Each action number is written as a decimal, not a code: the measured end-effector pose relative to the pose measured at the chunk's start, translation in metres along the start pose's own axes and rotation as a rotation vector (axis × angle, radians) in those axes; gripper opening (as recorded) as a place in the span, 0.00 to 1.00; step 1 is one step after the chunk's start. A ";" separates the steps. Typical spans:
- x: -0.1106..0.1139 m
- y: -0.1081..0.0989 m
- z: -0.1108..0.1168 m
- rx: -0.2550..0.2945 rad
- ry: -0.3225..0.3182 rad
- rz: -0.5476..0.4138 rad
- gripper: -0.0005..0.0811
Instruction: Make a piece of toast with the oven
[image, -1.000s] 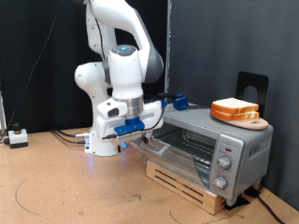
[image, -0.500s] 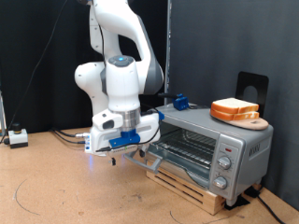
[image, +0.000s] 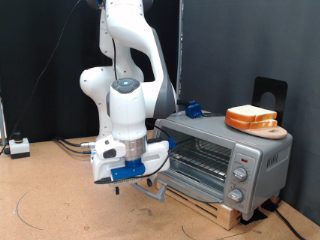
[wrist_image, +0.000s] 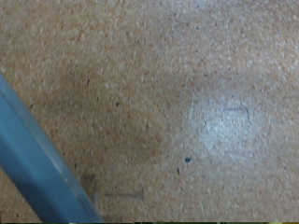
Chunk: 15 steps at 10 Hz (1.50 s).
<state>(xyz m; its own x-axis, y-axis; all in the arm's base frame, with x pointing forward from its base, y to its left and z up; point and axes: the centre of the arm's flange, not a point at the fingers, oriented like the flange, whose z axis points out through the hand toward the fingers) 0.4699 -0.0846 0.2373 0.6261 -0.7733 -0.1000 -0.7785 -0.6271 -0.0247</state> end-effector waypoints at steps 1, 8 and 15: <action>0.005 -0.004 0.006 -0.004 -0.004 -0.002 1.00; 0.022 -0.006 0.046 -0.068 -0.026 0.004 1.00; 0.063 0.020 0.043 -0.011 0.001 0.029 1.00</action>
<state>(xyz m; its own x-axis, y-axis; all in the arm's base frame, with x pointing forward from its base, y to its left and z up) 0.4920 -0.1415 0.1879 0.6029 -0.7916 -0.0996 -0.7961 -0.6050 -0.0113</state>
